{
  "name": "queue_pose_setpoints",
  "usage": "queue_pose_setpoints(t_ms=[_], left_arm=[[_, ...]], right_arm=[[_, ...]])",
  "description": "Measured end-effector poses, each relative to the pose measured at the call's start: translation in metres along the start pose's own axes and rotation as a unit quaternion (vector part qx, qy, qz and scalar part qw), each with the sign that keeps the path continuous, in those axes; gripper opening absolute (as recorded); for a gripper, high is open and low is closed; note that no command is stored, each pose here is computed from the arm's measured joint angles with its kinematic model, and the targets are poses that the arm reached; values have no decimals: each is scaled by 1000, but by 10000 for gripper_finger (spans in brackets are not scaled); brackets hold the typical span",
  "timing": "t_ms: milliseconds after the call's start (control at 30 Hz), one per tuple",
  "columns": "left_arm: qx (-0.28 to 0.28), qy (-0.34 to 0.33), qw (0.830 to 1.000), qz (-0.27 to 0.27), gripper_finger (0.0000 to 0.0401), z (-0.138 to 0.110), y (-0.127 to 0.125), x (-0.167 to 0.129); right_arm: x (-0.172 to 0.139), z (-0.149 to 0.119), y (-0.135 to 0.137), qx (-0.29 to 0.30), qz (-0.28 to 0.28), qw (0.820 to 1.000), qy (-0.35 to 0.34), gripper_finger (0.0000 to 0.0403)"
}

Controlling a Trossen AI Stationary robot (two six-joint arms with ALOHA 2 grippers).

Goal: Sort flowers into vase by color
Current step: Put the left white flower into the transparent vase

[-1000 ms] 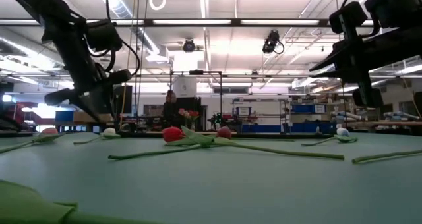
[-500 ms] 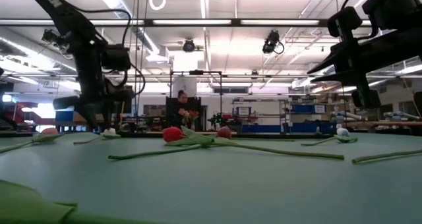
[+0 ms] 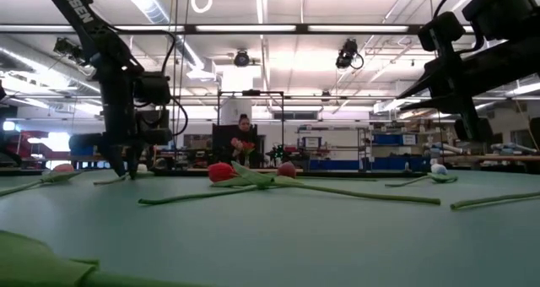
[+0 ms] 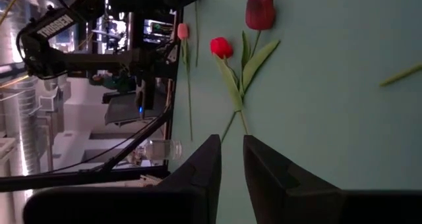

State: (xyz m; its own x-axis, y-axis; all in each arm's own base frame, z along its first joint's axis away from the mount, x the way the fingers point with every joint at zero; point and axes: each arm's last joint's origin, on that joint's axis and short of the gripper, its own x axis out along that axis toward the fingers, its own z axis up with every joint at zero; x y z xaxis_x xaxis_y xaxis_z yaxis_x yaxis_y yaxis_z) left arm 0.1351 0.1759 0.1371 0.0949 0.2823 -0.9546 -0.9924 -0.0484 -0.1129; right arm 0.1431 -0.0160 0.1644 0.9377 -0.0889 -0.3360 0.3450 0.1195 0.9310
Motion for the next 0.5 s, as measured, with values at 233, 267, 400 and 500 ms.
queue_pose_setpoints(t_ms=[233,267,400,500], left_arm=[[15,-4,1000,-6,11,1,-1,1],[15,-5,1000,-7,9,1,-1,1],[15,-10,1000,-13,10,2,-2,1],[15,-10,1000,-22,11,2,-2,-1]], right_arm=[[0,1,0,0,-2,1000,-13,75],[0,1,0,0,-3,1000,-19,75],[0,2,0,-12,-7,999,-42,75],[0,2,-1,-12,-7,999,-41,75]])
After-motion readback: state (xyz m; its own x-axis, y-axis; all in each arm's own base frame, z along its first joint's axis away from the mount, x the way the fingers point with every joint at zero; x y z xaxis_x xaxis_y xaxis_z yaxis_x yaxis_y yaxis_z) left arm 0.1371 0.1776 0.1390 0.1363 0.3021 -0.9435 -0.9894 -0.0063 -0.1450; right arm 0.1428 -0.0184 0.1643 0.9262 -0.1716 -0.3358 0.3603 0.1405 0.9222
